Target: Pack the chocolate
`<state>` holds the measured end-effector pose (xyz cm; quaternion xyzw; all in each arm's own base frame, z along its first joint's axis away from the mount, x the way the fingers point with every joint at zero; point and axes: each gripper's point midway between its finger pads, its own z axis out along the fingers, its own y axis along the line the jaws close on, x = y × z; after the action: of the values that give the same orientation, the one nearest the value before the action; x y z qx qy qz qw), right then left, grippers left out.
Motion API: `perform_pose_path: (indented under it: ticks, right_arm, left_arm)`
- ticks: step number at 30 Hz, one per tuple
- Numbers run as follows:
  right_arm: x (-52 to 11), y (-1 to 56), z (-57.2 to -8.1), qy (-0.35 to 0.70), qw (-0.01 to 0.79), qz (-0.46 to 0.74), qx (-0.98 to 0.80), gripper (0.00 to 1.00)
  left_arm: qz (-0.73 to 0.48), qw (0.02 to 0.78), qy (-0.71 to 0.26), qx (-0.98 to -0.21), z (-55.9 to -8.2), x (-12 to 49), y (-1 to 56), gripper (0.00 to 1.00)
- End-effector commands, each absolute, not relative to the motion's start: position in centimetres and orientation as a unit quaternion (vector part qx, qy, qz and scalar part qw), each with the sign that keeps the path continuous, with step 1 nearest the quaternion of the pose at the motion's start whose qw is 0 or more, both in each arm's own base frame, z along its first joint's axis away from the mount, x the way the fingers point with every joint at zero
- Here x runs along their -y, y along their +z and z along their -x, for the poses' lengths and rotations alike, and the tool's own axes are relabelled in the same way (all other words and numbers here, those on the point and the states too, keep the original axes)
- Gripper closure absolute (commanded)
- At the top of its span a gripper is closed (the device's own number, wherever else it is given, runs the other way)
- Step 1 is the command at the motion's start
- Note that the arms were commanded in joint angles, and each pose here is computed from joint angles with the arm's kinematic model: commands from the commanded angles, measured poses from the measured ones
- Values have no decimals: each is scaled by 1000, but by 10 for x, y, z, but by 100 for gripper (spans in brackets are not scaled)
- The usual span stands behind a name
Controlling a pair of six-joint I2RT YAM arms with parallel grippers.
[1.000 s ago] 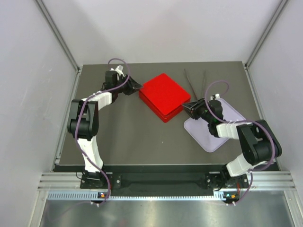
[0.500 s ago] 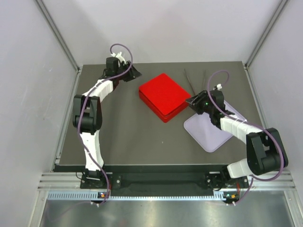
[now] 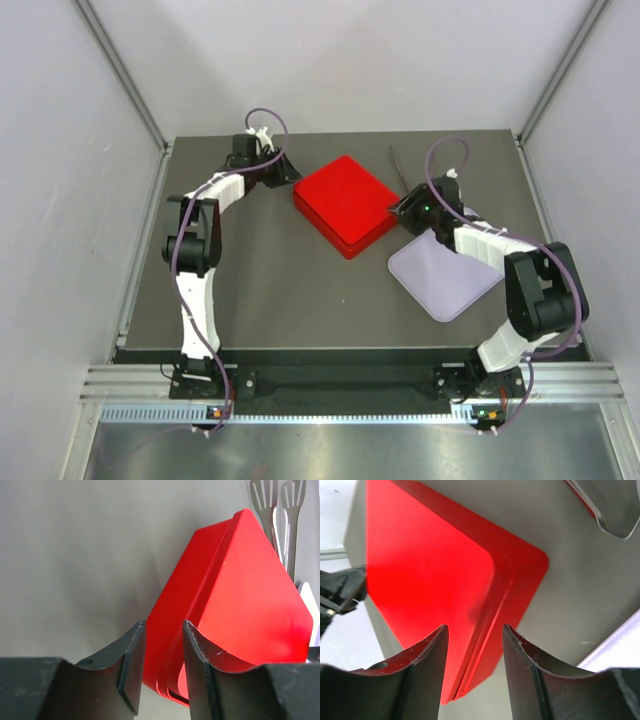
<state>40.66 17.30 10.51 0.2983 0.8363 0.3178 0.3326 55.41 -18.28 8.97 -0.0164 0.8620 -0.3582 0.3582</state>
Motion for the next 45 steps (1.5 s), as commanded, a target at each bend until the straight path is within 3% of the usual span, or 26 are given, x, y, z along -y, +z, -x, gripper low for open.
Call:
perform_pose_path:
  ticks: [1,13,31,45]
  right_arm:
    - [-182,114,-416,319,347,-289,-833,52]
    - [-200,107,-418,344,336,-292,-827,53]
    - [-208,101,-388,347,326,-292,-829,63]
    - [-219,101,-383,360,319,-261,-837,65]
  left_arm:
    - [-14,376,-370,-849,-552,190,109,60]
    - [-7,375,-357,-856,-534,183,111,64]
    - [22,399,-341,-851,-541,175,134,58]
    - [18,404,-336,-850,-536,172,148,54]
